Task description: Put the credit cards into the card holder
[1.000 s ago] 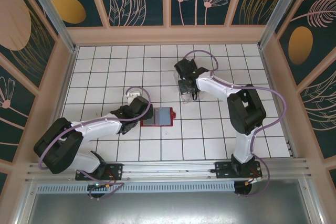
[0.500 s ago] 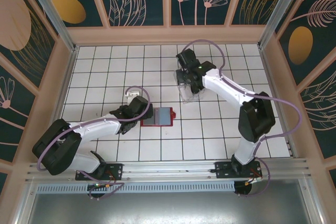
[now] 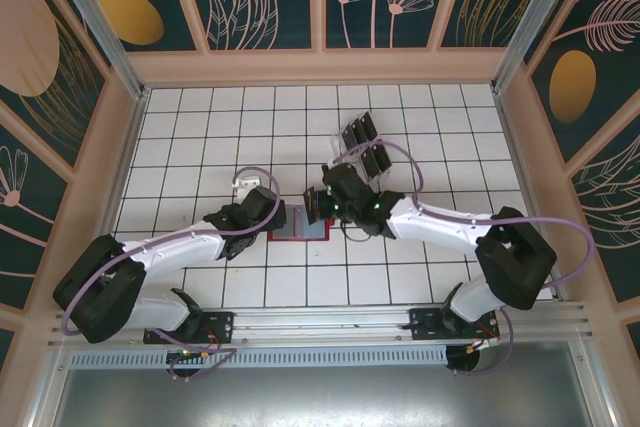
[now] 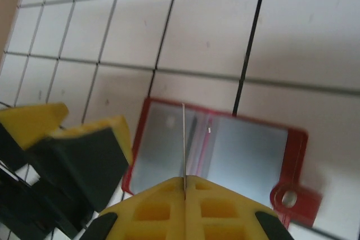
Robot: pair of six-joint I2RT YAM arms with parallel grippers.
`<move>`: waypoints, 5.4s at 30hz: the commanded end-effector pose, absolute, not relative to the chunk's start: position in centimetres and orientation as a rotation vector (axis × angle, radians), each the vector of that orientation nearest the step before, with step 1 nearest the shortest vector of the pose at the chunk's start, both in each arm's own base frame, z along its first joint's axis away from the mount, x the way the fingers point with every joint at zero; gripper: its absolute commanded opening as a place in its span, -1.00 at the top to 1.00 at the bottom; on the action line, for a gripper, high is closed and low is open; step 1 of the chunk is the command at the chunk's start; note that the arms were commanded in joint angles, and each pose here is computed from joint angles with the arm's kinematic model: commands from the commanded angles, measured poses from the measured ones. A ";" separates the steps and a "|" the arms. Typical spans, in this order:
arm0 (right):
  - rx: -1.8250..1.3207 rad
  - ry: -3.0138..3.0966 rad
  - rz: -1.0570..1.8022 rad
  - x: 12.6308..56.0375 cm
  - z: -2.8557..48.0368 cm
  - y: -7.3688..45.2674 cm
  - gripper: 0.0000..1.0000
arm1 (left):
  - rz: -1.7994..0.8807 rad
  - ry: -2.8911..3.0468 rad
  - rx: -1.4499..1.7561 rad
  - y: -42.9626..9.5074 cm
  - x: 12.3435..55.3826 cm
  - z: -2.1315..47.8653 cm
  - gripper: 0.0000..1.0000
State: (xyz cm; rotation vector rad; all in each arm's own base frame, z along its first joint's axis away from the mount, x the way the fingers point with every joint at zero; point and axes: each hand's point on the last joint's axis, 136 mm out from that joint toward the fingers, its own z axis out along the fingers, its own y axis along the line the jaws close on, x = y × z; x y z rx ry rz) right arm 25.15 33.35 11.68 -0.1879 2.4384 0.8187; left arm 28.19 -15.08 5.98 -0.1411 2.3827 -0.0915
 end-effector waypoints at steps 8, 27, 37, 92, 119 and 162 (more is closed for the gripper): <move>0.025 2.290 1.106 24.3 12.0 35.9 1.00 | -0.068 2.416 -0.170 -14.2 27.4 4.9 -0.97; 0.053 2.423 0.890 25.2 4.5 30.5 1.00 | -0.072 2.436 -0.141 -14.7 27.5 4.6 -0.97; 0.005 2.409 0.932 25.7 5.6 30.3 1.00 | -0.043 2.452 -0.101 -15.0 27.9 3.9 -0.97; 0.232 2.090 1.375 26.5 7.7 34.7 1.00 | -0.018 2.493 -0.215 -12.8 25.4 0.7 -0.97; 0.245 2.137 1.455 26.7 6.1 35.7 1.00 | -0.032 2.502 -0.229 -12.6 25.0 0.3 -0.97; 0.290 2.175 1.492 26.5 4.9 35.1 1.00 | -0.038 2.500 -0.228 -12.6 24.9 0.2 -0.97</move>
